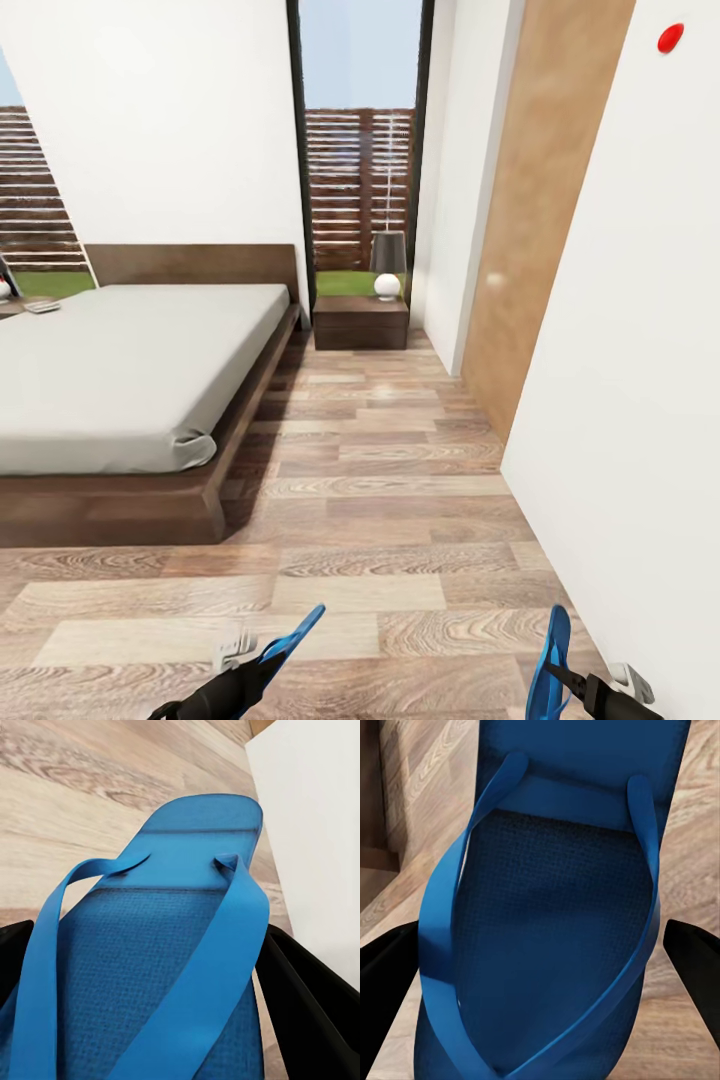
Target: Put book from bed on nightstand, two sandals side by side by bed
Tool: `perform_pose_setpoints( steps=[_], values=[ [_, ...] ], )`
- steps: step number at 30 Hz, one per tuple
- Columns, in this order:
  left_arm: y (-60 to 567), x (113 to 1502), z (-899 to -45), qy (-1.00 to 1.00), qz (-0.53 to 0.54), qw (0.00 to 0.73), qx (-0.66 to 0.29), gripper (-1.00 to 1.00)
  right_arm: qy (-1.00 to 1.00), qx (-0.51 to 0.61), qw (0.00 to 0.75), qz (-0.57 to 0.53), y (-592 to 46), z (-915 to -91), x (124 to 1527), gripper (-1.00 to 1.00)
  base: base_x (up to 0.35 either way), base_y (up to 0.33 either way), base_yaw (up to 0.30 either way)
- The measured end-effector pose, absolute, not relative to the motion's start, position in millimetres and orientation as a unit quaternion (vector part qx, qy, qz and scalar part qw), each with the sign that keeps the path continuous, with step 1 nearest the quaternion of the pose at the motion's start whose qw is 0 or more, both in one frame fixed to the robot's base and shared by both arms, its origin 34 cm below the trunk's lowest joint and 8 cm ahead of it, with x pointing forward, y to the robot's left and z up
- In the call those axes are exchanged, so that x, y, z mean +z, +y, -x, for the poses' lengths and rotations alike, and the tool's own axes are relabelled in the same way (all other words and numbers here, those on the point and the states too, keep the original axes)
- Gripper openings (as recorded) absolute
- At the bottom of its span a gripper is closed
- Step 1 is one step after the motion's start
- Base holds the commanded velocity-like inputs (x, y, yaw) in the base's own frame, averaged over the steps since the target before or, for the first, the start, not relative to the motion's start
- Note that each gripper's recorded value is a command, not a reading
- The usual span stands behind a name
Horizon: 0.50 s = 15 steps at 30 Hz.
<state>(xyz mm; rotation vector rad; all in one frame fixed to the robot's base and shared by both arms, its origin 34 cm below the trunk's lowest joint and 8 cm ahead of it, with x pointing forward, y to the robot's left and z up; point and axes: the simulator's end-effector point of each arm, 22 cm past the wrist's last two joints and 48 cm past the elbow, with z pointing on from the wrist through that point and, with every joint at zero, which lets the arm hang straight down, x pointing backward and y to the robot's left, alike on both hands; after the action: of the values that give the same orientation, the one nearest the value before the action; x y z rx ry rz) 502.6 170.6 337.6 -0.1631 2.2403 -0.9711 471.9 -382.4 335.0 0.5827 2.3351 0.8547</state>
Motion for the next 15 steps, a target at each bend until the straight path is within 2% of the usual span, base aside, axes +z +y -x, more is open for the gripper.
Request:
perform_pose_setpoints(
  steps=[15],
  values=[
    [171.1,334.2,-500.7,0.862,0.064,0.337,-0.373,-1.0,0.876,0.32,0.286,-0.22,-382.3,-469.7,331.9,-1.0,0.006,0.0,0.0]
  ],
)
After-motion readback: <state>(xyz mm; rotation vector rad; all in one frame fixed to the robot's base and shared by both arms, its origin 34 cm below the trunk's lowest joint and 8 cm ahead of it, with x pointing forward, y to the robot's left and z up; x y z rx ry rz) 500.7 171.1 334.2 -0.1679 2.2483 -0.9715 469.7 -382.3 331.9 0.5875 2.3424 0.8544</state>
